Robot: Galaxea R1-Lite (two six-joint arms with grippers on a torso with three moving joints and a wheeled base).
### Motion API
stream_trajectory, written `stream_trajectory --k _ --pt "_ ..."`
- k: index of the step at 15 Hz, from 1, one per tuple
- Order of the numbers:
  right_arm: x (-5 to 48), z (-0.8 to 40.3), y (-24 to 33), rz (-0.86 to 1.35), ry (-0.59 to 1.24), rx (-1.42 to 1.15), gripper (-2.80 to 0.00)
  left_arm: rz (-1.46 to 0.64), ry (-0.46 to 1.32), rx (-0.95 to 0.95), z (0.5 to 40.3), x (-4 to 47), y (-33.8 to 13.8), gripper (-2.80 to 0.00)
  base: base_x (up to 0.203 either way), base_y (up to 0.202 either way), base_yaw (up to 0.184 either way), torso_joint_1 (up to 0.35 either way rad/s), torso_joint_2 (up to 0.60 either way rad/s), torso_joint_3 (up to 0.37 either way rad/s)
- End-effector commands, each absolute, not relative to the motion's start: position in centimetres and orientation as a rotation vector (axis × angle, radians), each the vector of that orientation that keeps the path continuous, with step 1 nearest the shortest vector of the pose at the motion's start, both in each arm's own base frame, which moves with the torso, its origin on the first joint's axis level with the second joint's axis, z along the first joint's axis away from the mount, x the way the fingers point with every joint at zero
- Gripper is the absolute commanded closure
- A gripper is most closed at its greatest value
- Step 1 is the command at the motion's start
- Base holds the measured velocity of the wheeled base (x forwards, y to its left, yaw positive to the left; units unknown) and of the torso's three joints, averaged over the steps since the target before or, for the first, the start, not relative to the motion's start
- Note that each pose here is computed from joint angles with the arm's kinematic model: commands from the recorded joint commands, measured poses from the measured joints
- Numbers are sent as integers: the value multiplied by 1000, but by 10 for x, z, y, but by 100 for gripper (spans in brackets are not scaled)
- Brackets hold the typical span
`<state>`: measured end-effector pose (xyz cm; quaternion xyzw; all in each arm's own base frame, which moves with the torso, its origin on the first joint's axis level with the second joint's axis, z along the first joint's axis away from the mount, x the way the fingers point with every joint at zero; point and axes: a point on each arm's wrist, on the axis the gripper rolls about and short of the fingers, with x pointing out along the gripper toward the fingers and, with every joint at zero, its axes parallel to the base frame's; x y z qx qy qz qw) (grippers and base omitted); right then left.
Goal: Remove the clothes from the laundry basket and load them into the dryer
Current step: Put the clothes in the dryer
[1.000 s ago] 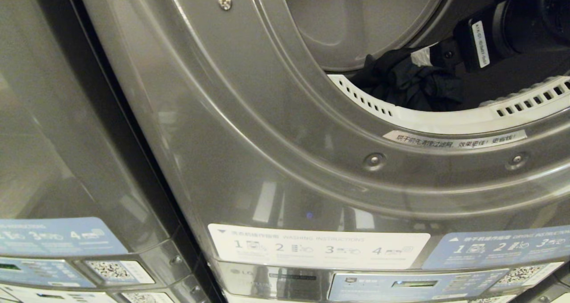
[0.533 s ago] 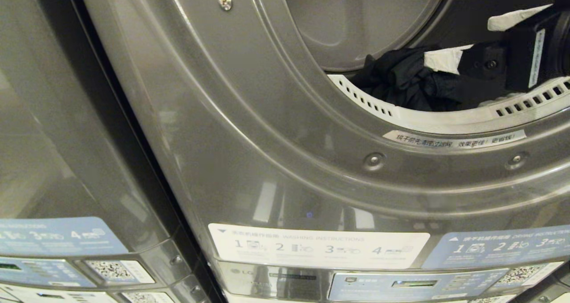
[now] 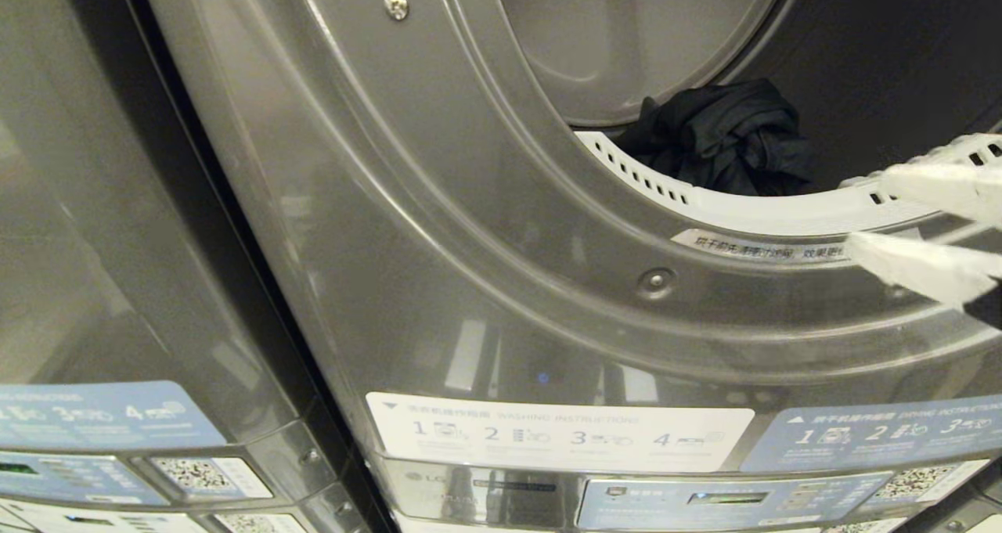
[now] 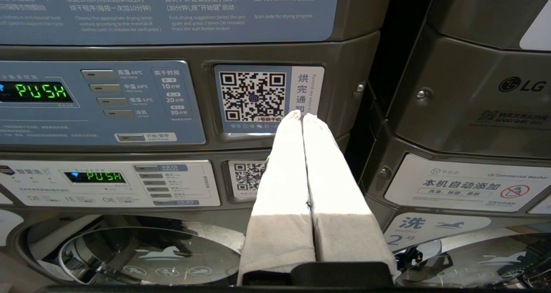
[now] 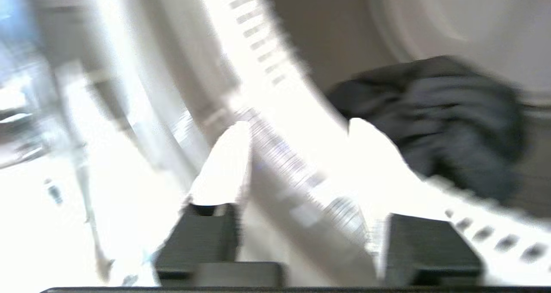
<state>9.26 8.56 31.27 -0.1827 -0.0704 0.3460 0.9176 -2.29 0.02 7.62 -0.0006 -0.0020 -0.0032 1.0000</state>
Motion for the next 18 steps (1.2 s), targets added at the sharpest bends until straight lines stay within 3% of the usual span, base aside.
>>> stream_trajectory --k 1,6,15,18 --pt "71 297 69 779 -173 -373 0 -6 -6 -2 76 -23 0 0 0 0 0 0 0 0" --pt "59 217 52 777 -43 -425 0 -6 -6 -2 76 -23 0 0 0 0 0 0 0 0" --pt "34 165 5 183 109 -298 0 -6 -6 -2 76 -23 0 0 0 0 0 0 0 0" --pt "26 128 0 -5 154 -260 0 -6 -6 -2 76 -23 0 0 0 0 0 0 0 0"
